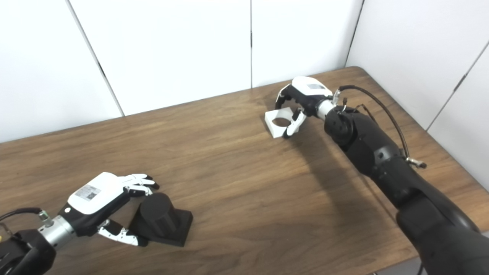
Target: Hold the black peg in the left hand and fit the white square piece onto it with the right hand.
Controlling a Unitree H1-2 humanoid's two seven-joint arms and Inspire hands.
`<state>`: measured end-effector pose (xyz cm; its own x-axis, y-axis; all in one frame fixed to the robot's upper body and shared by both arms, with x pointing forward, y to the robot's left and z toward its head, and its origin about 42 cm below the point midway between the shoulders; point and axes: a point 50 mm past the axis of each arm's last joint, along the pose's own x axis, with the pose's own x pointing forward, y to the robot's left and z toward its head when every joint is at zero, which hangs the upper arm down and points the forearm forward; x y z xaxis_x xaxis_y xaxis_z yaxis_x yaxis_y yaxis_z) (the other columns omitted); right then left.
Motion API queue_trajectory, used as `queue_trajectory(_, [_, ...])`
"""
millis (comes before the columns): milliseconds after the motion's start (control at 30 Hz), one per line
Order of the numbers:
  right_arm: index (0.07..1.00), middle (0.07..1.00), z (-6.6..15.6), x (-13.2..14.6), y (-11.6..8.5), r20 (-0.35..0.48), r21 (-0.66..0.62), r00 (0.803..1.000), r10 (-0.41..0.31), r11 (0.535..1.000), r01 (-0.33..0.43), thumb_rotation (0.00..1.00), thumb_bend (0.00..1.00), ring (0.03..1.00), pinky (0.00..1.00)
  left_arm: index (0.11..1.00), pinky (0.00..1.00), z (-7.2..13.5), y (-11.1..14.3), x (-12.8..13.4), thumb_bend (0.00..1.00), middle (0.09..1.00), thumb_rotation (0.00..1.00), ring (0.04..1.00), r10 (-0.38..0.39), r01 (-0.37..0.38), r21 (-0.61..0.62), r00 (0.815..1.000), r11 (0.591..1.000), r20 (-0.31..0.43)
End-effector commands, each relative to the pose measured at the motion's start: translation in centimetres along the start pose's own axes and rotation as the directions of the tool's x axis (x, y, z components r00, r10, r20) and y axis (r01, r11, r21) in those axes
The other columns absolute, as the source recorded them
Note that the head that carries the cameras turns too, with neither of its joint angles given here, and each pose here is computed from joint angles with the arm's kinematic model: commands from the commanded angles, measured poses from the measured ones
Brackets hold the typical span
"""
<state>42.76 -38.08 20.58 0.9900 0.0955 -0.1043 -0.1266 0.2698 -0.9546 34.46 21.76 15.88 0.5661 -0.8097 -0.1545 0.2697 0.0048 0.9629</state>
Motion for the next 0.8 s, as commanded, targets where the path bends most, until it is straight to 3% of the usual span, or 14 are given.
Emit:
queue_trajectory(0, [0.481, 0.718, 1.0, 0.2, -3.7, 0.068, -0.012, 0.993, -0.095, 0.995, 0.096, 0.13, 0.52, 0.766, 0.68, 0.489, 0.72, 0.0, -2.5, -0.8, 0.52, 0.825, 0.06, 0.874, -0.16, 0.16, 0.031, 0.987, 0.987, -0.025])
queue_trajectory(533, [0.481, 0.72, 5.1, -0.7, -4.8, 0.256, 0.022, 0.964, -0.075, 0.997, 0.072, 0.12, 0.52, 0.761, 0.68, 0.49, 0.73, 0.7, -2.4, 0.6, 0.52, 0.839, 0.07, 0.895, -0.178, 0.18, 0.034, 0.983, 0.983, -0.049])
queue_trajectory(767, [0.479, 0.709, 7.2, -1.1, -5.2, 0.372, 0.005, 0.927, -0.056, 0.998, 0.058, 0.13, 0.52, 0.724, 0.61, 0.49, 0.72, 1.0, -2.1, 1.3, 0.52, 0.833, 0.07, 0.895, -0.171, 0.174, 0.043, 0.983, 0.984, -0.058])
